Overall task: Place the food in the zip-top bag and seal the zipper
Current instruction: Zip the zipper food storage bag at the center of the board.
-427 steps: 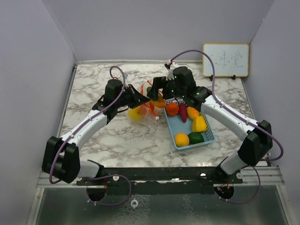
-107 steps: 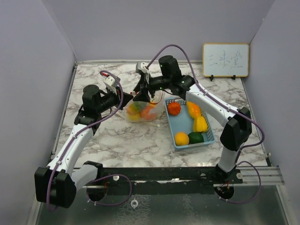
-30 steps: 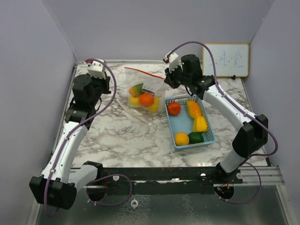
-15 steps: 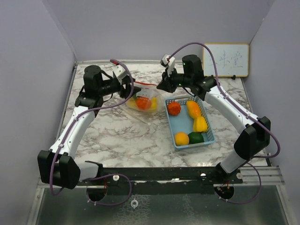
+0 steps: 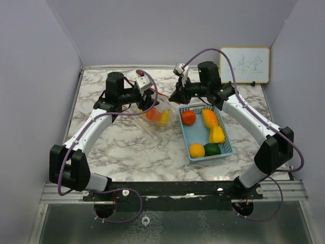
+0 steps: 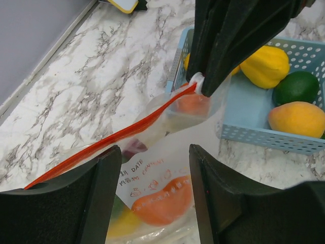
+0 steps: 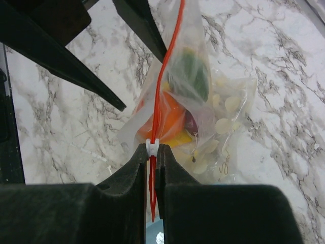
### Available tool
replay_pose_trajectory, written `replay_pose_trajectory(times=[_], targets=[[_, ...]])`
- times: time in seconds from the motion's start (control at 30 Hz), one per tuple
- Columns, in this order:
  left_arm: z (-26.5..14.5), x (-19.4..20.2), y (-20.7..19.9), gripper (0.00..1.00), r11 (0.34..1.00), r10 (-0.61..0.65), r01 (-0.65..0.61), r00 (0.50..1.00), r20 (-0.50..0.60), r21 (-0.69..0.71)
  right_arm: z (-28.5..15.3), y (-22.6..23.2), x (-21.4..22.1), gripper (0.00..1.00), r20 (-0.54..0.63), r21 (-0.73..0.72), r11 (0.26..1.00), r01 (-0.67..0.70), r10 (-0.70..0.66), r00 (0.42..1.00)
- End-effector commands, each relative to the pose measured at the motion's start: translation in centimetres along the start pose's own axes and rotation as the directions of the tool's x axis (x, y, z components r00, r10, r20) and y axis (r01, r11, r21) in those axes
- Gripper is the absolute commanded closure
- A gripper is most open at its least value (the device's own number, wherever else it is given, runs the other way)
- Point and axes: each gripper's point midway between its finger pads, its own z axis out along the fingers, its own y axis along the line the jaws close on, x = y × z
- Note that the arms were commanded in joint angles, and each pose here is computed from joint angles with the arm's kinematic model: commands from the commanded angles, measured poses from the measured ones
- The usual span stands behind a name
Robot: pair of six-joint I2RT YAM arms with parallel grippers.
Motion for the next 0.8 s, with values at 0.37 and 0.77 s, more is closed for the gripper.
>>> replay_pose_trajectory(times=[0.37, 0.77], targets=[[-1.2, -6.7, -2.0, 0.44, 0.976, 0.205, -0.211, 0.974, 0.101, 0.048, -1.7, 0.4, -0.4, 0.98, -0.004, 0.047, 0.998, 0.048, -0.048, 0.999], [1.1, -3.8, -2.5, 0.42, 0.967, 0.212, -0.216, 0.976, 0.043, 0.134, -1.7, 1.5, -0.8, 0.98, 0.009, -0.016, 0.998, 0.060, -0.060, 0.998]])
